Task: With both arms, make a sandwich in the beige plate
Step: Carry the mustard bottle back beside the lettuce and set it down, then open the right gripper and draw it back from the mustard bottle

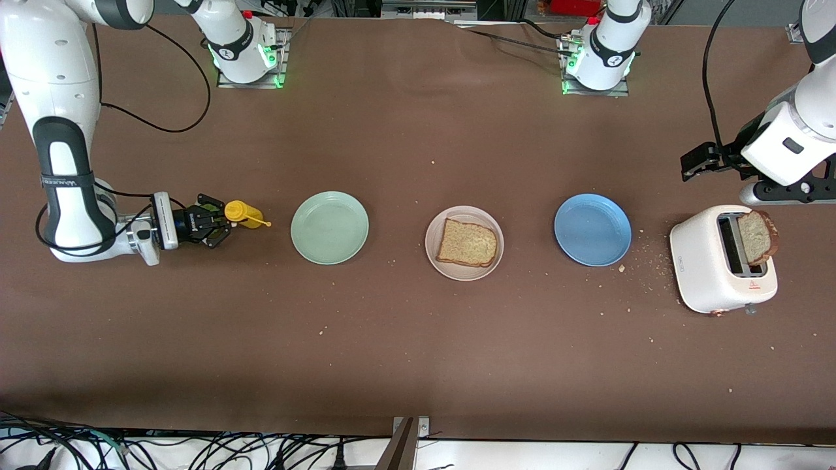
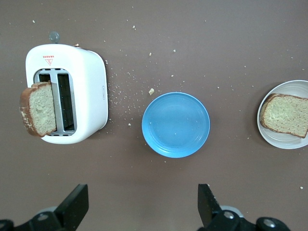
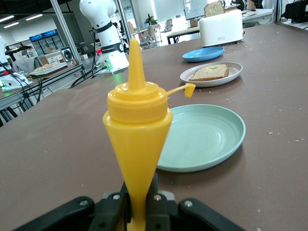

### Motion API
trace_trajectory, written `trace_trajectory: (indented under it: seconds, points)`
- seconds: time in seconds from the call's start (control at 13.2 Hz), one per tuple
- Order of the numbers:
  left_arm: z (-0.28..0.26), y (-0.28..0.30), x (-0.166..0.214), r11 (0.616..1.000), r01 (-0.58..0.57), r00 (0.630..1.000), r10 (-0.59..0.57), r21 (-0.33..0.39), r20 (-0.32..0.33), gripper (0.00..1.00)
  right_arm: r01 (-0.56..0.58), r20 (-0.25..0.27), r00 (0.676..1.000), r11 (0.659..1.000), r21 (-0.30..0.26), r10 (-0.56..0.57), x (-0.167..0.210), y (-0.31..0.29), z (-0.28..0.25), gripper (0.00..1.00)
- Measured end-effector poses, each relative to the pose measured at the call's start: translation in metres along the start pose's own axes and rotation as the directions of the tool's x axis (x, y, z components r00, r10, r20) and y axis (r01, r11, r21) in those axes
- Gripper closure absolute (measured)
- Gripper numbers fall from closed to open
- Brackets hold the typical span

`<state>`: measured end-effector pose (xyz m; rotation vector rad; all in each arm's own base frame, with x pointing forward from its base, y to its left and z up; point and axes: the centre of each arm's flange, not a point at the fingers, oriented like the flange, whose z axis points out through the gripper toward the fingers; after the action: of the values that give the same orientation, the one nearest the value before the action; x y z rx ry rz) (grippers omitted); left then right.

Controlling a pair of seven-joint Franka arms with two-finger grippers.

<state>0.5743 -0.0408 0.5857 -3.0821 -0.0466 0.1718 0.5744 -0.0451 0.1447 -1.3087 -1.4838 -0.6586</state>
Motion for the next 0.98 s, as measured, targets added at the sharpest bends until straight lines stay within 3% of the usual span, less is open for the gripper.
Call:
trace_trajectory:
  seconds: [0.45, 0.68, 0.98]
  points:
    - [0.0, 0.0, 0.0, 1.0, 0.0, 1.0, 0.0, 0.0, 0.0, 0.0, 0.061, -0.026, 0.998, 0.998, -0.006, -0.061, -0.011, 0.003, 0.01, 0.82]
    - [0.0, 0.0, 0.0, 1.0, 0.0, 1.0, 0.0, 0.0, 0.0, 0.0, 0.043, -0.026, 0.999, 0.999, -0.007, -0.044, -0.011, 0.003, 0.01, 0.51]
    - [0.0, 0.0, 0.0, 1.0, 0.0, 1.0, 0.0, 0.0, 0.0, 0.0, -0.081, -0.01, 0.997, 0.996, -0.029, 0.081, -0.009, 0.002, -0.013, 0.07]
